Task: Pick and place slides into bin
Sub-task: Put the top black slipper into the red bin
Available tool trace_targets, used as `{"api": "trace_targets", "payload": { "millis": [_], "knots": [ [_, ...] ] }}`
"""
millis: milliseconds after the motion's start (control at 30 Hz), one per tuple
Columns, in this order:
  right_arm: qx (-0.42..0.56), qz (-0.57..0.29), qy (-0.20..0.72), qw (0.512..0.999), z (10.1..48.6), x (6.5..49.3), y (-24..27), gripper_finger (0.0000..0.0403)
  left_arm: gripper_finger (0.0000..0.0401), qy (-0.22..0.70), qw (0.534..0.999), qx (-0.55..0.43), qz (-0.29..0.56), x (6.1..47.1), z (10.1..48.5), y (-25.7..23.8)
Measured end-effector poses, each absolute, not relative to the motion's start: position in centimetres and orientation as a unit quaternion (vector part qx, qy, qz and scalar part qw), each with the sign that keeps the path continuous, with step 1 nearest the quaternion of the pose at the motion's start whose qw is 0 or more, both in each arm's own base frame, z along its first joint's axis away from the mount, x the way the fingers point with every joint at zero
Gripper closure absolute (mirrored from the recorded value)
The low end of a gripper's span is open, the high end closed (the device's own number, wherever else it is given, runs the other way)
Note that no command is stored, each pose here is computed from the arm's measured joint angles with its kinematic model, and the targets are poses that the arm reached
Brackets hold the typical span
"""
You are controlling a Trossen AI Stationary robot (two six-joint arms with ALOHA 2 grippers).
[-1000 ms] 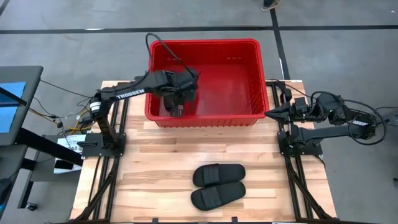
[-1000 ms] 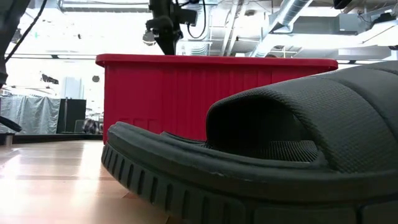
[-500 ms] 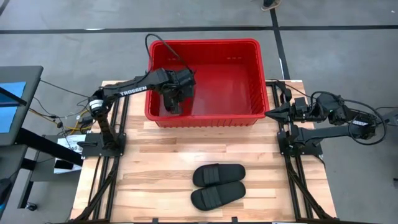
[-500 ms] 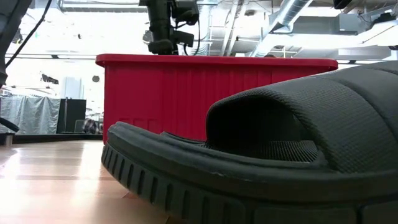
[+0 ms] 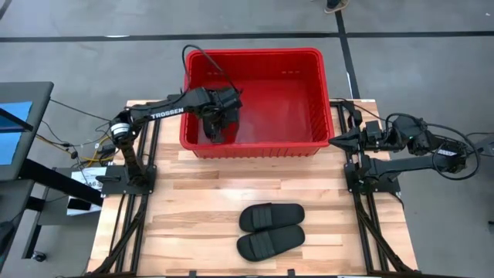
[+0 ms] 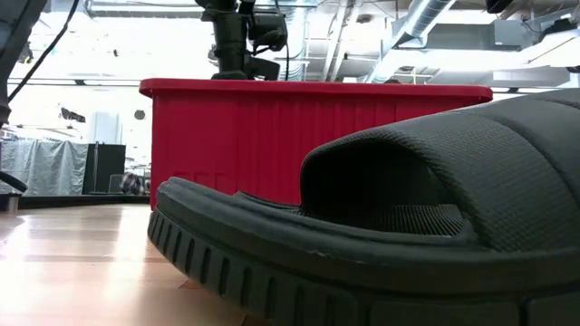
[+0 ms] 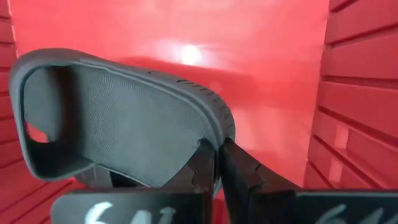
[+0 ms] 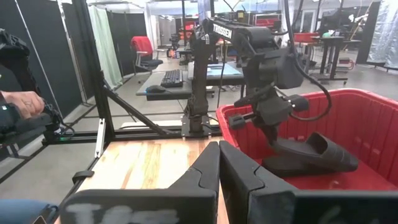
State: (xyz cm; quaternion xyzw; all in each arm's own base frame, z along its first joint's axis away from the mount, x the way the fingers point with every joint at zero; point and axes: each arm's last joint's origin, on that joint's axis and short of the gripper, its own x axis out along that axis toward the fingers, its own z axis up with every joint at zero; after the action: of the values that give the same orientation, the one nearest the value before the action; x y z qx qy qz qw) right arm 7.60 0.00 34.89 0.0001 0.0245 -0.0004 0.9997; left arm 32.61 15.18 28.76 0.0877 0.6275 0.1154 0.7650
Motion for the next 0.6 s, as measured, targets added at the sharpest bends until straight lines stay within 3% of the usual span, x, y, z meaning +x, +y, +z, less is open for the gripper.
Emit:
{"api": "trace_targets", "payload": {
  "millis": [600],
  "knots": [
    [0.000, 0.000, 0.025, 1.000, 34.89, 7.60, 0.00, 0.0403, 0.0401, 0.617, 0.774, 0.080, 0.112, 32.81, 28.79, 15.16]
  ]
}}
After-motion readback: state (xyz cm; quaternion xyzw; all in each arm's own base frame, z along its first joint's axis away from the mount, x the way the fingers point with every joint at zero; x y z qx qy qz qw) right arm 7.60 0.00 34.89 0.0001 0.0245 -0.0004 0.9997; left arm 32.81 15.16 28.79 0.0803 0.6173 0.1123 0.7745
